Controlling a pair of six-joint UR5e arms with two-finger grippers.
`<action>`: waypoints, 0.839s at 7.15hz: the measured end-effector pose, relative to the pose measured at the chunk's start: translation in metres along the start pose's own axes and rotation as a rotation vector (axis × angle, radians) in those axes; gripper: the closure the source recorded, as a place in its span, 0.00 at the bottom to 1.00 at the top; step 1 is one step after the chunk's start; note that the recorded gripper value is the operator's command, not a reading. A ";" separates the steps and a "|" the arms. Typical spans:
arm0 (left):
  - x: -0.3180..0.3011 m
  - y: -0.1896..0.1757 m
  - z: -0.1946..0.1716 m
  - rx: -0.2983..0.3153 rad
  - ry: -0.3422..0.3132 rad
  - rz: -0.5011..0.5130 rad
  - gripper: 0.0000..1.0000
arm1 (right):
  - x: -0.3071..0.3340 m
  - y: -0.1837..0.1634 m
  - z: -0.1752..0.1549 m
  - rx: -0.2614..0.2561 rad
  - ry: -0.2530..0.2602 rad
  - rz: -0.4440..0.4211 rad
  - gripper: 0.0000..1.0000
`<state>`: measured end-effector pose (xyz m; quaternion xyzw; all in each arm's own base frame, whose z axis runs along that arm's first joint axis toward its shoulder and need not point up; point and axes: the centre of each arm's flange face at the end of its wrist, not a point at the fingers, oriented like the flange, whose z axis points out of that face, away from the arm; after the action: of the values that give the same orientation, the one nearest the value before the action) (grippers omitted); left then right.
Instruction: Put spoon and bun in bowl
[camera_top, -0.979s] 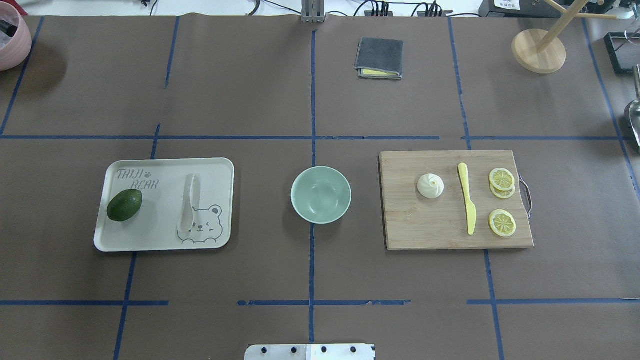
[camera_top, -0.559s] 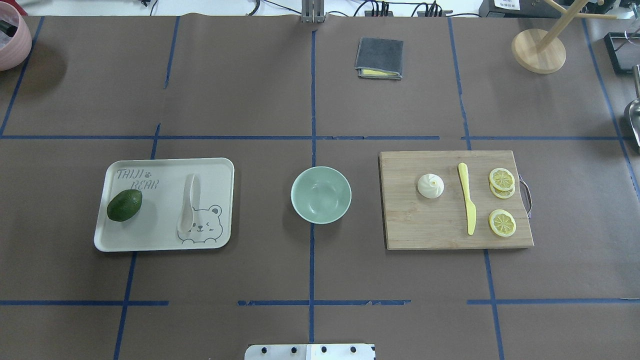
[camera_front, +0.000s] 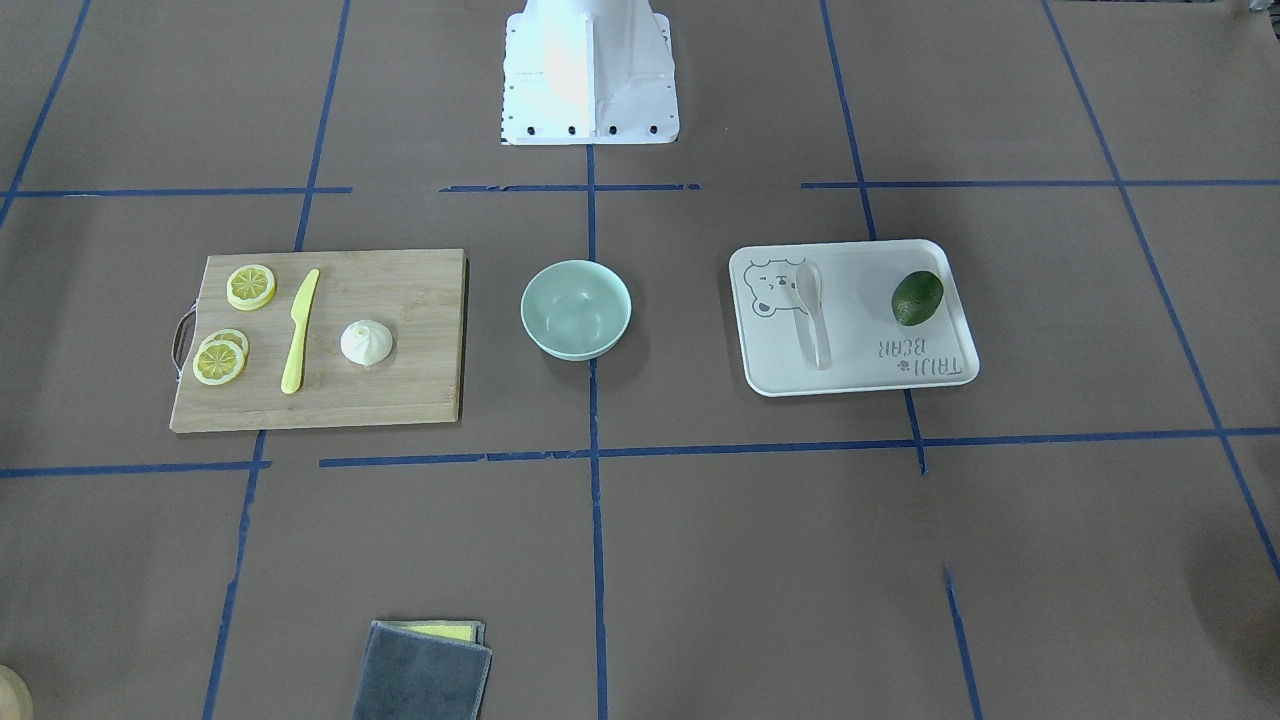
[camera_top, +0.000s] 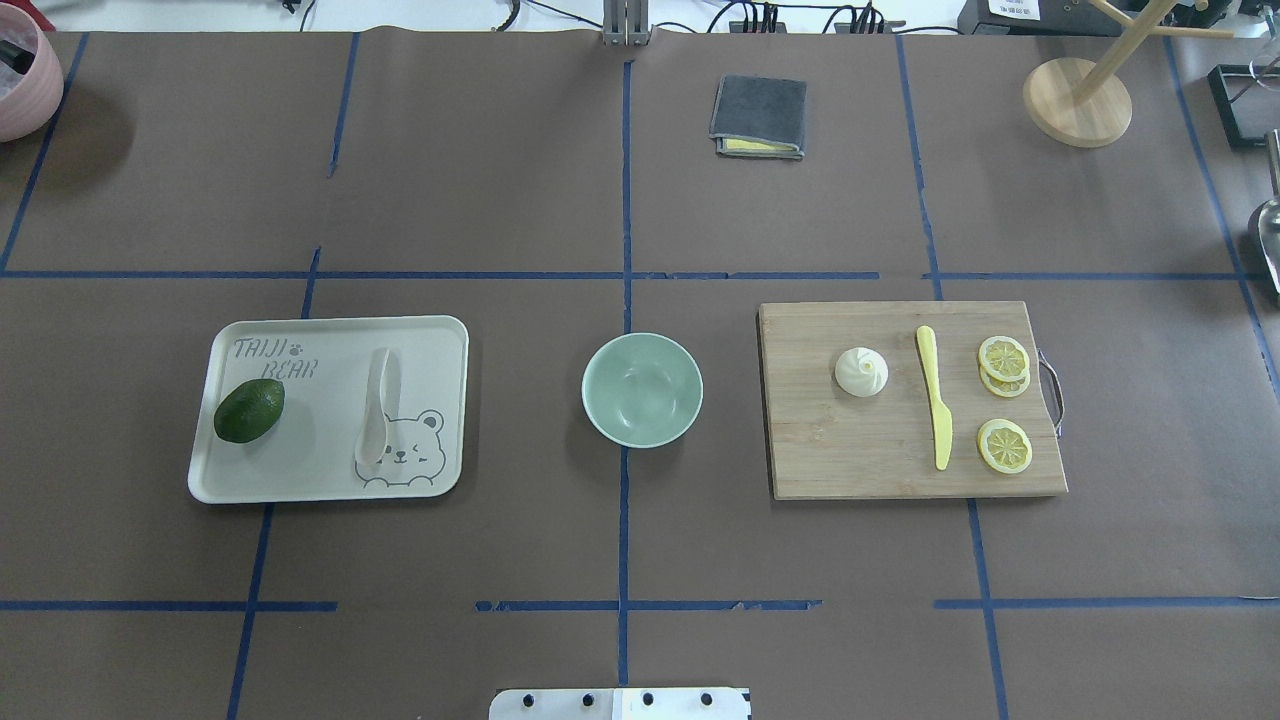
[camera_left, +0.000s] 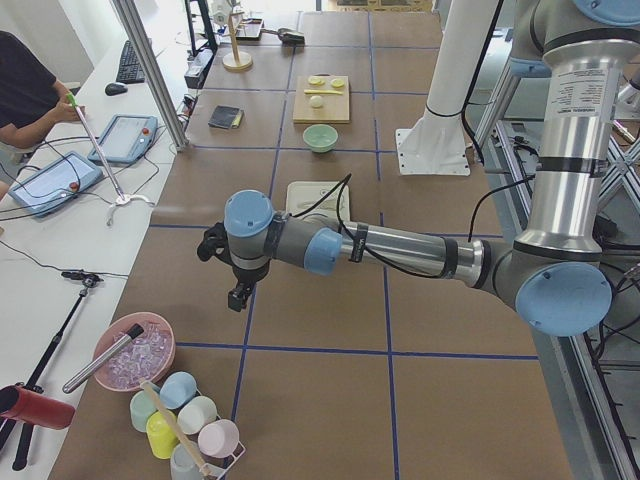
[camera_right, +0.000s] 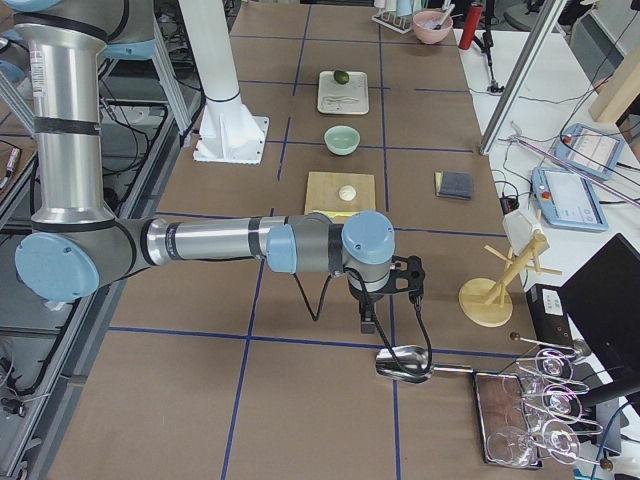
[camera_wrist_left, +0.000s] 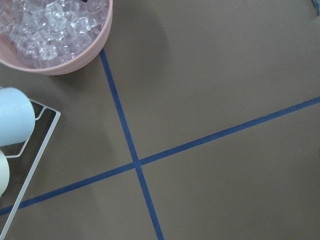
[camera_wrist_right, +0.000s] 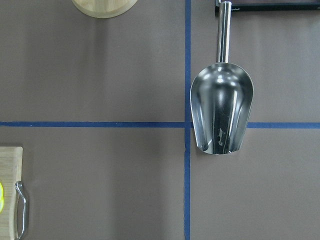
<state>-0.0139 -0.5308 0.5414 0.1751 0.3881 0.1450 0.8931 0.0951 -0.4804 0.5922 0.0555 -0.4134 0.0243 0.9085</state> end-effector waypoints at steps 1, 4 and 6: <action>0.025 -0.011 0.001 0.030 -0.005 -0.004 0.00 | -0.004 0.000 -0.003 0.007 -0.003 -0.008 0.00; 0.114 -0.033 0.030 0.080 0.047 -0.141 0.03 | -0.008 0.000 -0.004 0.008 -0.021 -0.013 0.00; 0.172 -0.037 0.060 0.109 0.064 -0.231 0.04 | -0.009 0.000 -0.005 0.008 -0.029 -0.013 0.00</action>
<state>0.1478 -0.5084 0.4533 0.1729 0.4415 0.0255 0.8801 0.0923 -0.4796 0.5820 0.0619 -0.4261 0.0193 0.9023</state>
